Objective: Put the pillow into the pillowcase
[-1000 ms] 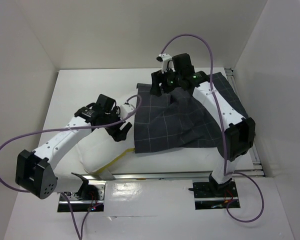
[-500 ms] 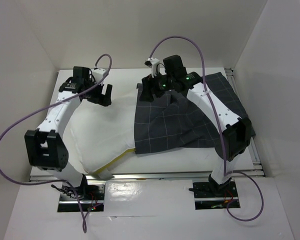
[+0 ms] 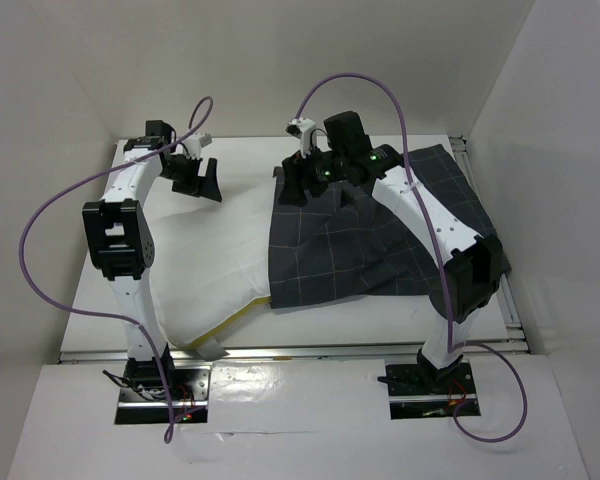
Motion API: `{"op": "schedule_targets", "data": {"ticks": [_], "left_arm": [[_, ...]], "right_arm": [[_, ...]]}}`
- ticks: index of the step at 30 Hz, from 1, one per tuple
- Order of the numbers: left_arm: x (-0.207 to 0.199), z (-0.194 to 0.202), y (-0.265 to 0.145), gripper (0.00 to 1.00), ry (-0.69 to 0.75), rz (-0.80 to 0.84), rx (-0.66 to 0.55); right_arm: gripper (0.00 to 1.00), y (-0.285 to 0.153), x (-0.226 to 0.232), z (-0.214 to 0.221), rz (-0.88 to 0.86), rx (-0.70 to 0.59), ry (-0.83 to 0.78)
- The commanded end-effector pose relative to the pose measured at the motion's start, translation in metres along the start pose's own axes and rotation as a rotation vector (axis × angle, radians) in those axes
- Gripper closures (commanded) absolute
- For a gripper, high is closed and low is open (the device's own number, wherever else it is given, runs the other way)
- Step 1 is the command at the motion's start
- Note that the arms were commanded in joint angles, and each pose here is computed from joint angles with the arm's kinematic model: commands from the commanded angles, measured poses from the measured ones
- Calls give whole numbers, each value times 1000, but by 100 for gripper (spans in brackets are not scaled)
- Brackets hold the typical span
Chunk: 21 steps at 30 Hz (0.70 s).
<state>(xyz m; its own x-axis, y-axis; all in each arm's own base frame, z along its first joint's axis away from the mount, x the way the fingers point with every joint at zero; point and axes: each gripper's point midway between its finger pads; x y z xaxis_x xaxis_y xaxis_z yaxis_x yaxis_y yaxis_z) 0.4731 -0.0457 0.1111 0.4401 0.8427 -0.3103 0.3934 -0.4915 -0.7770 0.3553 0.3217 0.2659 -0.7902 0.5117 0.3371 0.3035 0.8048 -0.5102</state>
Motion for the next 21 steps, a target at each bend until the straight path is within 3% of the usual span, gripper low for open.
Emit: {"op": "schedule_targets", "data": {"ticks": [1,7,13,21], "left_arm": [[-15,4,3,1,36,193,20],[-20,54,29,1,-23,399,148],[-22,77,24,1,-73,517,163],[-20,56,-10,1,-59,497,62]], "right_arm": [[27,-3,8,-3,-20,-6,-24],[27,4,1,4,-8,20,-17],[28,10,-4,9,2,35,-17],[28,14,-3,8,-20,37,-16]]}}
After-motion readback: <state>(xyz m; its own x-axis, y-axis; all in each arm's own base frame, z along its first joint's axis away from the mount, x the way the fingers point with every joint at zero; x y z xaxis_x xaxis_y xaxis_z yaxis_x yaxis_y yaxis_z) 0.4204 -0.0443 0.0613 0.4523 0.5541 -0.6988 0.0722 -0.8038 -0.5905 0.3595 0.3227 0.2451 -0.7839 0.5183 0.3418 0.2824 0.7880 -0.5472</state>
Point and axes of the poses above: each gripper's point midway between its finger pads, its own y axis out along the fingers, its own x axis along the line the jaws close on, z = x × y, and after that the axes turned 3 degrees about y, right-handed
